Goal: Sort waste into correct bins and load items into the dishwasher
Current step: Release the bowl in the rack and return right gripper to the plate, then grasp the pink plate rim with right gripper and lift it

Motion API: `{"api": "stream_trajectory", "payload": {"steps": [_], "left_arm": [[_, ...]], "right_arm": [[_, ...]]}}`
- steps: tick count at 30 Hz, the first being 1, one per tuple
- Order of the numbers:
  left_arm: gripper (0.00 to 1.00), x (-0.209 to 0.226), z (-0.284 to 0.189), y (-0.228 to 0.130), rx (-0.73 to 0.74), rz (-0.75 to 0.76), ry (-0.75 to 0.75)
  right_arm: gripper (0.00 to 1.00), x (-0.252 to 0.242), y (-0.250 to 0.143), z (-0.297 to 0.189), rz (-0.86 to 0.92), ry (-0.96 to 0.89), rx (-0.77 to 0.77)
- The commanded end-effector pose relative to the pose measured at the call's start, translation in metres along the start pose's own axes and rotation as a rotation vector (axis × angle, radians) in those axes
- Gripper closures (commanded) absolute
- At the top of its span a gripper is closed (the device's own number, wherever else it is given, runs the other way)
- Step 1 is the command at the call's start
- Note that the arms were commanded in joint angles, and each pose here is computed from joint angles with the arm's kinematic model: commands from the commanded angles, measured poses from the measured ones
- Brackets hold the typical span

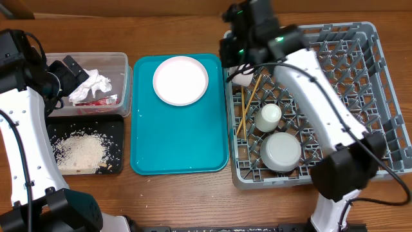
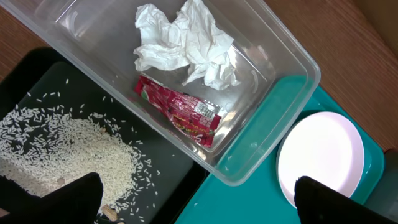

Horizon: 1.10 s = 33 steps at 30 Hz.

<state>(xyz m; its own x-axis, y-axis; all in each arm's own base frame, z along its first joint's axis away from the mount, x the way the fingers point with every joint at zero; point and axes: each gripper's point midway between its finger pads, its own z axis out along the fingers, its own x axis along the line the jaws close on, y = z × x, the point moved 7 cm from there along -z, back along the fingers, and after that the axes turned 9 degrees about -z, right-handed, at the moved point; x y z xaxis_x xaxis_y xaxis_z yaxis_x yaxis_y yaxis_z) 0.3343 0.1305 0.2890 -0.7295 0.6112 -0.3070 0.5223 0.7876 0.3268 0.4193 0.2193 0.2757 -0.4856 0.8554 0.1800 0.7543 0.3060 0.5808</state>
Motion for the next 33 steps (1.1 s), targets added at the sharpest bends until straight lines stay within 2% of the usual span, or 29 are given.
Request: {"api": "stream_trajectory", "payload": {"steps": [1, 5, 10, 15, 18, 19, 25, 29, 33], "left_arm": [[0.00, -0.003, -0.002, 0.002, -0.007, -0.019, -0.009], [0.00, -0.003, -0.002, 0.002, -0.007, -0.019, -0.009], [0.00, -0.003, -0.002, 0.002, -0.007, -0.018, -0.009], [0.00, -0.003, -0.002, 0.002, -0.007, -0.018, -0.009], [0.00, -0.003, -0.002, 0.002, -0.007, -0.018, -0.009], [0.00, -0.003, -0.002, 0.002, -0.007, -0.018, -0.009], [0.00, -0.003, -0.002, 0.002, -0.007, -0.018, -0.009], [0.00, -0.003, -0.002, 0.002, -0.007, -0.018, -0.009], [0.00, -0.003, -0.002, 0.002, -0.007, -0.018, -0.009]], "right_arm": [[0.96, -0.018, -0.012, 0.029, -0.018, -0.209, 0.069], [0.95, -0.031, -0.024, 0.052, -0.012, -0.275, 0.136], [0.95, -0.069, -0.034, 0.045, 0.088, -0.490, 0.173], [0.95, -0.091, -0.042, 0.037, 0.157, -0.516, 0.209], [0.94, -0.086, -0.037, 0.035, 0.177, -0.433, 0.193], [0.90, -0.072, -0.027, 0.031, 0.182, -0.318, 0.162], [0.83, -0.017, 0.002, 0.019, 0.135, -0.003, 0.065], [0.81, 0.024, 0.007, 0.026, 0.057, 0.089, 0.036], [0.72, 0.066, 0.005, 0.034, -0.119, 0.136, 0.023]]}}
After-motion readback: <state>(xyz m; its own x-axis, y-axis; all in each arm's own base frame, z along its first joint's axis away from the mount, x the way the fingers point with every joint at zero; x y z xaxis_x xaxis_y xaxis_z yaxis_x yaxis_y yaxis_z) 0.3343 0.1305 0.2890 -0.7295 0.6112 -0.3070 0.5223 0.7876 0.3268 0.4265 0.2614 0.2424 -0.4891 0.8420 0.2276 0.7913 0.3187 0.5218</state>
